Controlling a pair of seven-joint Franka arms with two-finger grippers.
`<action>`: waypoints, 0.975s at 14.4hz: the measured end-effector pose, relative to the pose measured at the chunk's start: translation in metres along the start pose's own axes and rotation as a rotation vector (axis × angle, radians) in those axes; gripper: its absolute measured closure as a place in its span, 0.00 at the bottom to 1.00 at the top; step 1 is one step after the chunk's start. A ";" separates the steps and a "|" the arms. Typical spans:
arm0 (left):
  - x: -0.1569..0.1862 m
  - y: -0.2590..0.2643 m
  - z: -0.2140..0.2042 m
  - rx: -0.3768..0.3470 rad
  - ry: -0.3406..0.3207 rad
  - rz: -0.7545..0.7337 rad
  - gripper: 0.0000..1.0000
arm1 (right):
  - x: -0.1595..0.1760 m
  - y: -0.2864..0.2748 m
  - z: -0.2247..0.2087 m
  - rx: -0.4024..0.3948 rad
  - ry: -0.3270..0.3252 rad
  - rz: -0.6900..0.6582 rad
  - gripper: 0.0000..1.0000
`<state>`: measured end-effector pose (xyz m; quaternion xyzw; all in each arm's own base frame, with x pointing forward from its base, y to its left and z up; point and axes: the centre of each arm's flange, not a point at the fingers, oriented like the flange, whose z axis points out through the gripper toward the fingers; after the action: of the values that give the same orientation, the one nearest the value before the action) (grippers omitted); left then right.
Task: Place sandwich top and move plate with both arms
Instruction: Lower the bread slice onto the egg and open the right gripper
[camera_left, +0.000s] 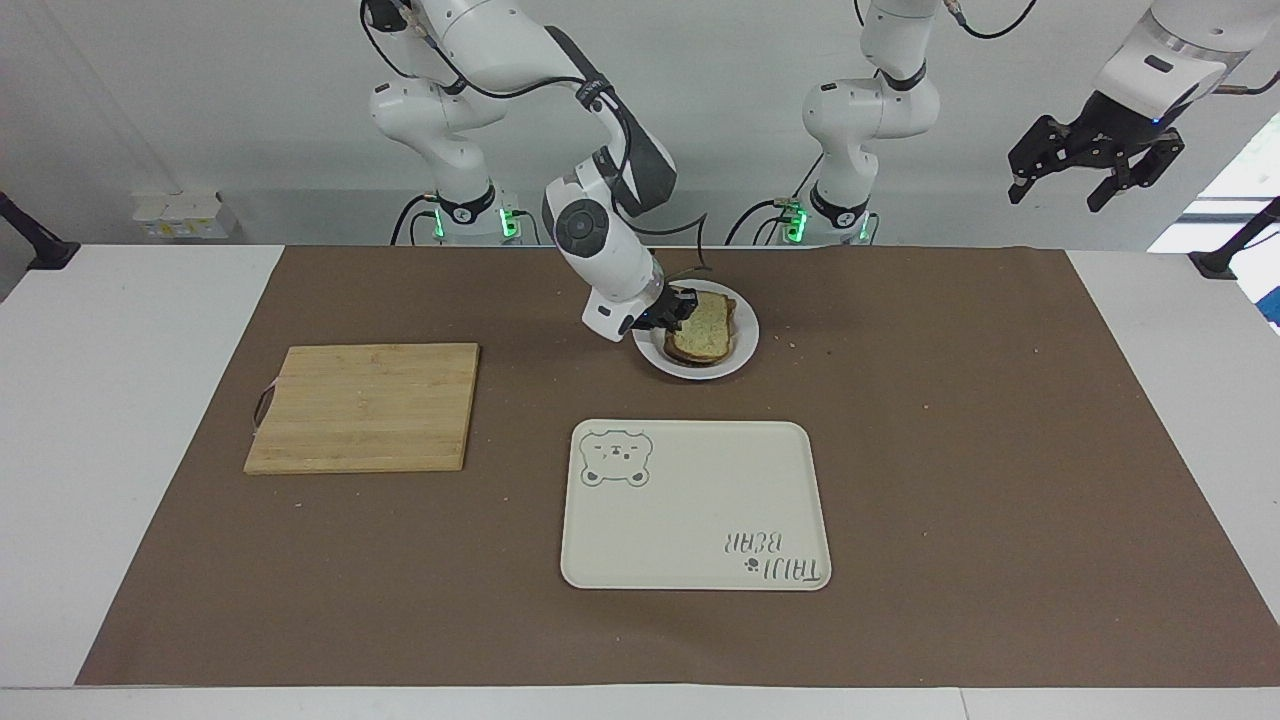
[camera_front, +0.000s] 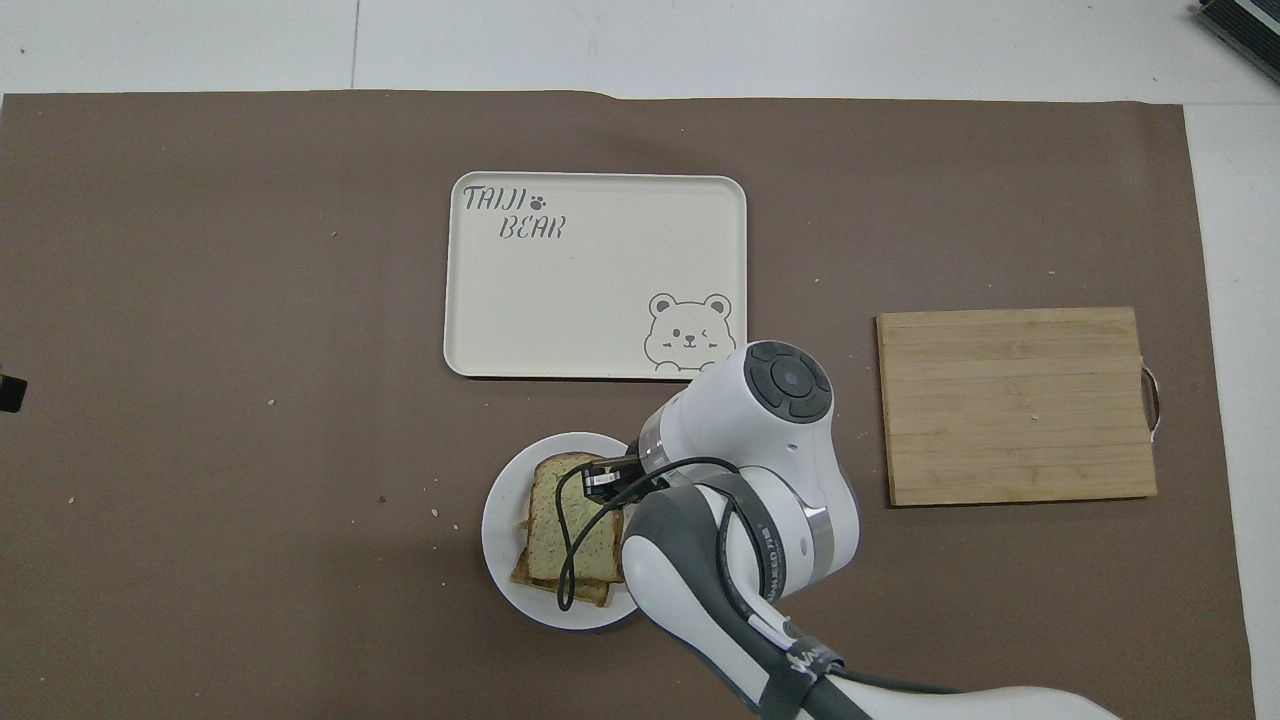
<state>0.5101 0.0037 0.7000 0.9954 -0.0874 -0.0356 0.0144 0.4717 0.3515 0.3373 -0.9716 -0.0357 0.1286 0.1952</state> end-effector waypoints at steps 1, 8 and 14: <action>0.000 0.000 0.000 0.000 0.000 0.000 0.00 | 0.002 0.005 -0.001 -0.008 0.004 -0.002 0.84; 0.000 0.000 0.000 0.000 -0.002 0.000 0.00 | 0.017 0.020 -0.035 -0.169 0.110 -0.114 0.05; 0.000 0.000 0.000 -0.001 -0.003 0.000 0.00 | 0.034 0.092 -0.156 -0.282 0.260 -0.055 0.00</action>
<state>0.5098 0.0036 0.6996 0.9954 -0.0875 -0.0372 0.0145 0.5479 0.2133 0.4330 -0.9965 -0.0542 -0.0099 0.0634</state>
